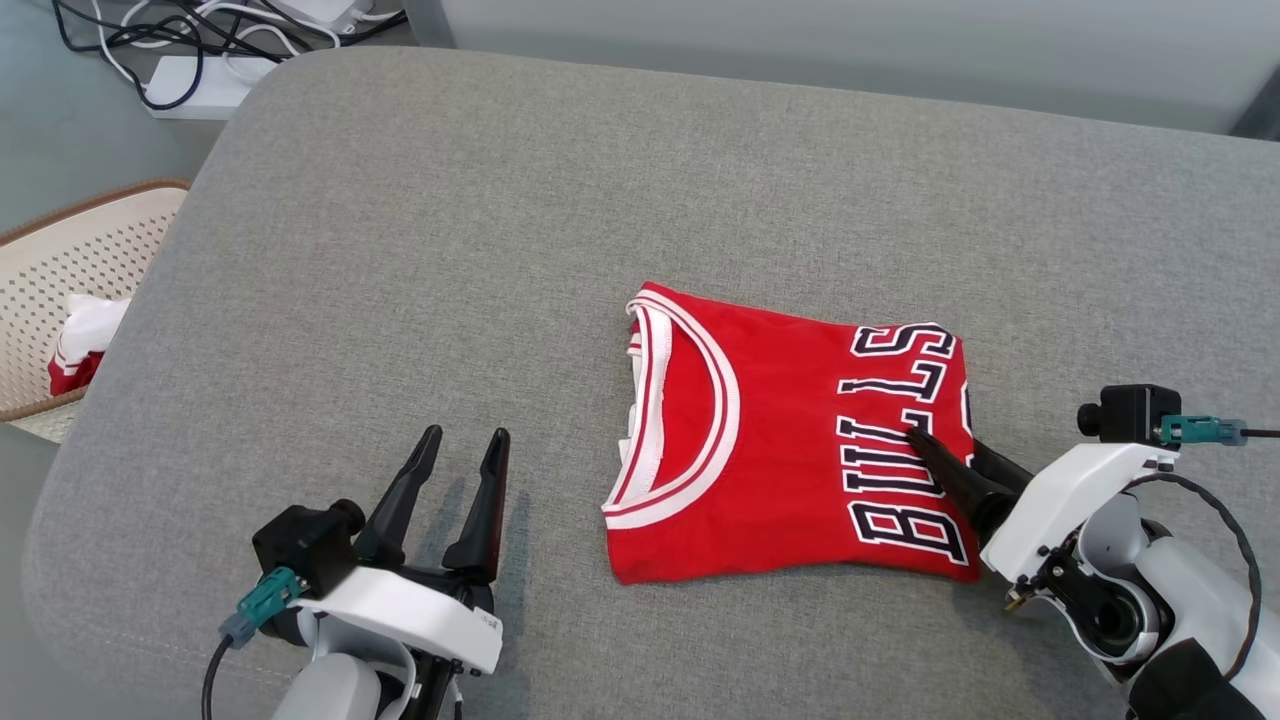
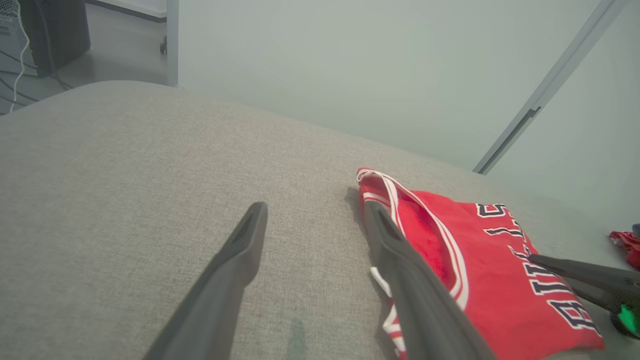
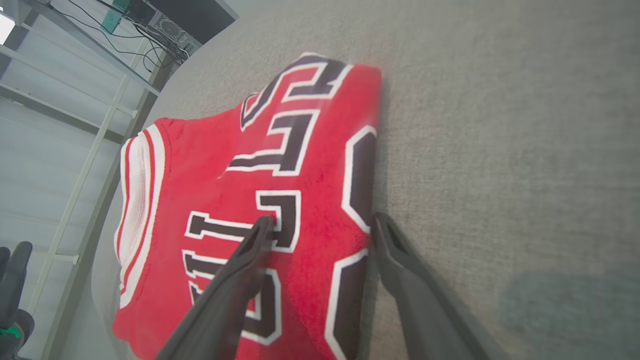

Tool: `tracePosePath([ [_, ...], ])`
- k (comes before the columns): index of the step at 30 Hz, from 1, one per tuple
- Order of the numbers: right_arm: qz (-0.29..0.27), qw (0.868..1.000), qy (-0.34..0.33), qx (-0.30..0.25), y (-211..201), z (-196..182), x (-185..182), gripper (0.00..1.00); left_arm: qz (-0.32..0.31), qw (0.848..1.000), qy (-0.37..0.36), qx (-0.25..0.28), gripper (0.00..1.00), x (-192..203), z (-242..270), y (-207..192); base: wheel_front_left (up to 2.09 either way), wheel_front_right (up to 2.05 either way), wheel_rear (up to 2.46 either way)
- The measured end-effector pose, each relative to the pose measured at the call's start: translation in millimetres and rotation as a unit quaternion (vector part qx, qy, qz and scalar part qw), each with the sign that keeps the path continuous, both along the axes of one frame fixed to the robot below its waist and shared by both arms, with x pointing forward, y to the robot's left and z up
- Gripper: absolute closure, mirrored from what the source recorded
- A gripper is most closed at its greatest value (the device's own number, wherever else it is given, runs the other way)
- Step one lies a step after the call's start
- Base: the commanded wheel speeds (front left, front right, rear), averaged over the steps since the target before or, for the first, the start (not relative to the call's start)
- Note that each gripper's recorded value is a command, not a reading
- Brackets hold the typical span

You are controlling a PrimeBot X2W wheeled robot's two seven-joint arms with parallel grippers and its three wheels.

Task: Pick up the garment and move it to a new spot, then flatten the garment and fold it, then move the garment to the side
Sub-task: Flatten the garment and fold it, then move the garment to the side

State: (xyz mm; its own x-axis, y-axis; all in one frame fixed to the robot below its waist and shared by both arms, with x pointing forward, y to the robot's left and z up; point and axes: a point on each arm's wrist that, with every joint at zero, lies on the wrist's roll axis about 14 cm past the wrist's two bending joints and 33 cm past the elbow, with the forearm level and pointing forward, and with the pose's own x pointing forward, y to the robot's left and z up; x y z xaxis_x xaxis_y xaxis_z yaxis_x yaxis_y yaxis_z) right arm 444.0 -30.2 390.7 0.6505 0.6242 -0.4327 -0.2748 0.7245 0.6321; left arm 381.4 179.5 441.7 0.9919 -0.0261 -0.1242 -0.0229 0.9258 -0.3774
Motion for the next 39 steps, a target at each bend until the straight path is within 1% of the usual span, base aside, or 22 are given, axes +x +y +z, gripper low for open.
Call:
tracePosePath([
  [3, 0.011, 1.0, 0.006, -0.001, 5.6, -2.5, -1.0, 0.01, 0.004, 1.0, 0.0, -0.002, 0.0, -0.6, 0.4, 1.1, 0.0, 0.0, 0.0],
  [4, 0.015, 1.0, 0.008, -0.001, 8.1, -3.0, -1.1, 0.3, 0.005, 1.0, -0.001, -0.003, 0.0, -0.6, 0.7, 1.0, 0.0, 0.0, 0.0],
  [5, 0.016, 1.0, 0.008, -0.002, 9.1, -3.0, 0.4, 0.53, 0.006, 1.0, -0.002, -0.004, 0.0, -0.7, 1.1, 0.8, 0.0, 0.0, 0.0],
  [6, 0.016, 1.0, 0.008, -0.002, 11.2, -2.9, 1.8, 1.0, 0.007, 1.0, -0.002, -0.004, 0.0, -0.7, 1.5, 1.1, 0.0, 0.0, 0.0],
  [11, 0.021, 1.0, -0.002, 0.003, 19.9, 1.3, 4.4, 1.0, 0.01, 1.0, -0.006, -0.004, 0.0, -0.8, 3.8, 2.7, 0.0, 0.0, 0.0],
  [15, 0.0, 1.0, -0.024, 0.011, 15.1, 10.6, 8.5, 1.0, 0.008, 1.0, -0.011, -0.001, 0.0, 0.6, 7.2, 2.3, 0.0, 0.0, 0.0],
  [18, -0.027, 0.998, -0.046, 0.018, 3.7, 21.7, 13.9, 1.0, -0.002, 1.0, -0.017, -0.001, 0.0, 3.2, 10.3, -3.3, 0.0, 0.0, 0.0],
  [23, -0.071, 0.995, -0.068, 0.017, -26.0, 32.8, 13.7, 1.0, -0.037, 0.999, -0.026, 0.003, 0.0, 9.9, 15.1, -20.9, 0.0, 0.0, 0.0],
  [29, -0.129, 0.989, -0.069, 0.012, -68.8, 31.5, -8.1, 1.0, -0.095, 0.995, -0.036, 0.002, 0.0, 20.9, 19.5, -57.3, 0.0, 0.0, 0.0],
  [33, -0.181, 0.981, -0.068, 0.008, -106.3, 30.6, -25.7, 1.0, -0.138, 0.99, -0.042, 0.004, 0.0, 28.2, 21.8, -83.2, 0.0, 0.0, 0.0],
  [39, -0.257, 0.964, -0.064, -0.001, -158.7, 28.9, -59.3, 1.0, -0.203, 0.978, -0.05, -0.003, 0.0, 36.5, 25.2, -129.5, 0.0, 0.0, 0.0],
])
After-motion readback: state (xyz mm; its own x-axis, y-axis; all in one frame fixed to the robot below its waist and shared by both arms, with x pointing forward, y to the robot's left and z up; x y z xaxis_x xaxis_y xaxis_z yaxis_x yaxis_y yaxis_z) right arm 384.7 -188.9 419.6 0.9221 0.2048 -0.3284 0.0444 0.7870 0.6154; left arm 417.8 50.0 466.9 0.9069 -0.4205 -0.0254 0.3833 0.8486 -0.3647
